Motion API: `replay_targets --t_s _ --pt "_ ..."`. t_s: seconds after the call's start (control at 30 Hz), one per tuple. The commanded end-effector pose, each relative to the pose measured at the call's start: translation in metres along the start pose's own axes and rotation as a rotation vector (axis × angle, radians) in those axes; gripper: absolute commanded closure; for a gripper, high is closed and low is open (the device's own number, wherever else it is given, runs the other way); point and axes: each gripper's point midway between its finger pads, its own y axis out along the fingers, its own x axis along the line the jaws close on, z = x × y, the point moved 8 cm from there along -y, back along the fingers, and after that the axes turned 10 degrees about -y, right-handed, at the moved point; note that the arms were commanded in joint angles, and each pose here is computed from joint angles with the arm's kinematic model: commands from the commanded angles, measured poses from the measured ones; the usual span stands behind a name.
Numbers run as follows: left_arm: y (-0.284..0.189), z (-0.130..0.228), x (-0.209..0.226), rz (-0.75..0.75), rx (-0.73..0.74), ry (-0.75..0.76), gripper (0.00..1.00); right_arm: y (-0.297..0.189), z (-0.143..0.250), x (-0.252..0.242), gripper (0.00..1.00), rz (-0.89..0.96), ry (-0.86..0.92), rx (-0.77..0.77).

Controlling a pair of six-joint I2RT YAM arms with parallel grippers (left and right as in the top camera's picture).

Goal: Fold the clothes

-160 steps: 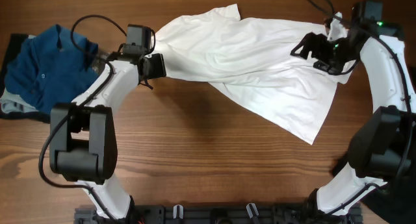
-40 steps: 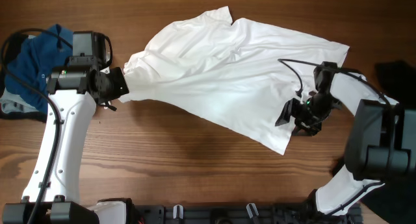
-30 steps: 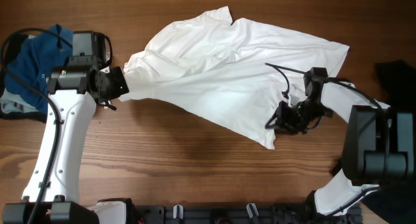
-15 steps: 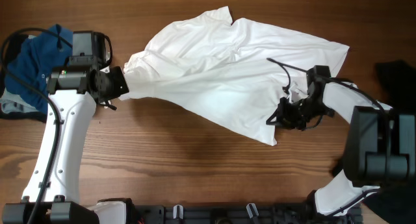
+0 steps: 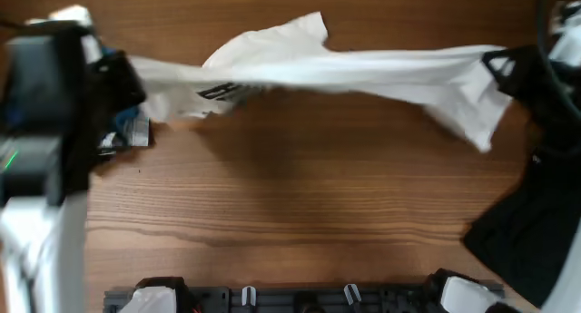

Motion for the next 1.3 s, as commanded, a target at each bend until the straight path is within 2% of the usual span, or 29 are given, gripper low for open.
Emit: replay_targets --t_s 0.0,0.2,0.37,0.53,0.7,0.83,0.93,1.03,1.13,1.27 --pt "-0.098 -0.031 0.001 0.097 -0.283 -0.023 0.96 -0.057 -0.017 0.032 0.96 0.093 -0.024 -0.149" --pt "-0.206 -0.039 0.018 0.139 -0.591 -0.031 0.96 -0.123 -0.010 0.077 0.96 0.119 -0.066 -0.279" --pt "-0.231 -0.033 0.026 0.140 -0.651 -0.026 0.96 -0.142 -0.004 0.090 0.96 0.119 -0.088 -0.313" --pt "-0.201 -0.043 0.021 0.064 -0.584 0.003 0.96 -0.126 -0.015 0.076 0.96 0.150 -0.060 -0.273" --pt "-0.116 -0.068 -0.004 0.008 -0.411 0.097 0.96 -0.074 -0.048 0.039 0.96 0.147 -0.006 -0.186" --pt "-0.010 -0.088 -0.043 0.111 -0.264 0.168 0.96 -0.014 -0.091 0.013 0.96 -0.030 -0.014 -0.177" --pt "0.033 -0.116 -0.066 0.163 -0.351 0.165 0.96 0.008 -0.128 0.009 0.96 -0.188 -0.092 -0.289" --pt "0.015 -0.147 -0.080 0.216 -0.496 0.168 0.96 0.005 -0.154 0.011 0.96 -0.268 -0.163 -0.412" --pt "-0.034 -0.171 -0.087 0.273 -0.656 0.150 0.96 -0.009 -0.165 0.007 0.96 -0.276 -0.172 -0.482" --pt "-0.065 -0.167 -0.080 0.266 -0.646 0.151 0.96 -0.008 -0.155 0.000 0.96 -0.252 -0.153 -0.429"
